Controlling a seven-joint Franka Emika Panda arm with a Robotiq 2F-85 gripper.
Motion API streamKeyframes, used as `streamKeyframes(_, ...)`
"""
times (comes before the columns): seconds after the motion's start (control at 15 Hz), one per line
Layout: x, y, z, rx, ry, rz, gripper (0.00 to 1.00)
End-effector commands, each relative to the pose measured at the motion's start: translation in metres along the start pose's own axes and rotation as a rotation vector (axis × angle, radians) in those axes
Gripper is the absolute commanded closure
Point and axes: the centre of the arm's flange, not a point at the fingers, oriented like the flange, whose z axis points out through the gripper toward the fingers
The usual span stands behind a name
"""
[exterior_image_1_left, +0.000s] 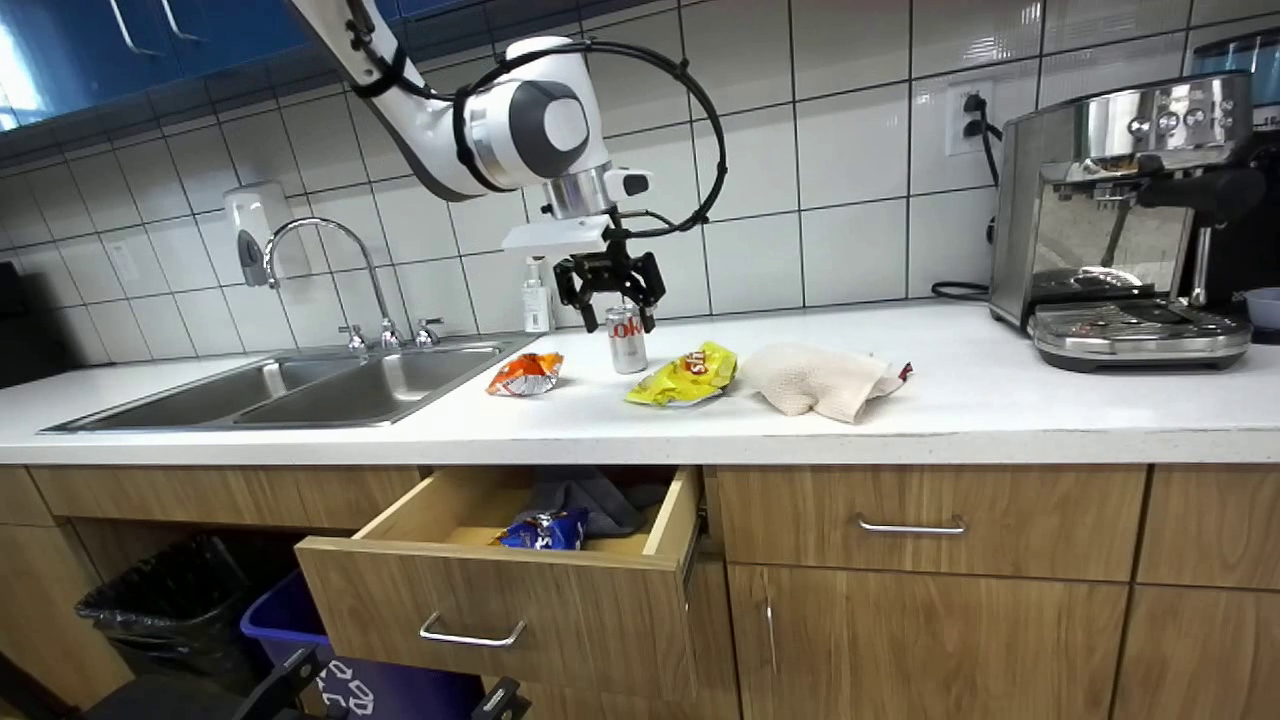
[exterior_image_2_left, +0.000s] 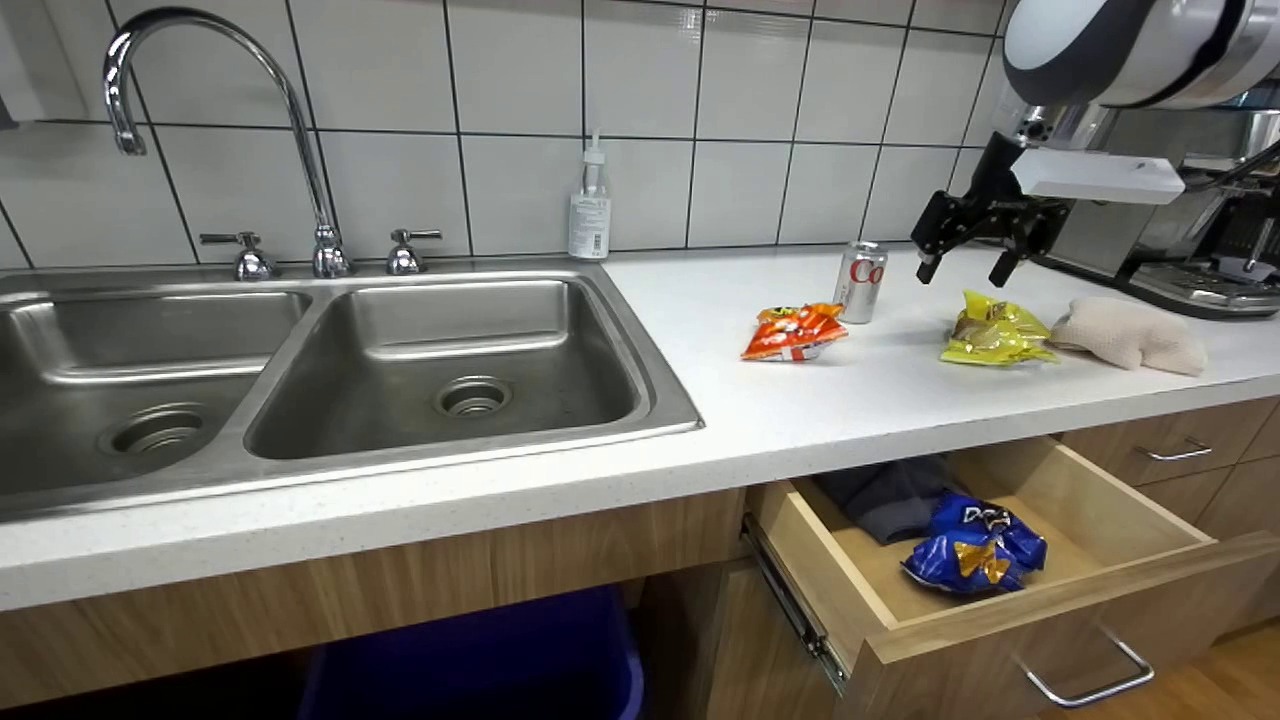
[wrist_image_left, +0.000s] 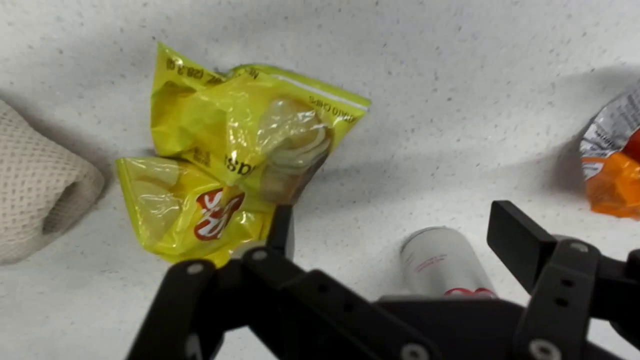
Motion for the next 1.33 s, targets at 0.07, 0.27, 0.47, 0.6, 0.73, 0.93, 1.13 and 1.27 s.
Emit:
streamKeyframes(0.07, 0.044, 0.030, 0.014, -0.043, 0.025, 0.122, 0.00)
streamKeyframes(0.27, 0.056, 0.048, 0.019, -0.058, 0.051, 0.154, 0.00)
streamKeyframes(0.47, 0.066, 0.061, 0.024, -0.077, 0.075, 0.166, 0.00)
streamKeyframes(0.6, 0.071, 0.069, 0.029, -0.092, 0.090, 0.166, 0.00)
streamKeyframes(0.73, 0.075, 0.078, 0.039, -0.101, 0.096, 0.164, 0.00)
streamKeyframes(0.93, 0.077, 0.088, 0.055, -0.115, 0.093, 0.158, 0.00)
streamKeyframes(1.13, 0.077, 0.093, 0.068, -0.130, 0.084, 0.147, 0.00)
streamKeyframes(1.27, 0.073, 0.094, 0.076, -0.137, 0.072, 0.139, 0.00)
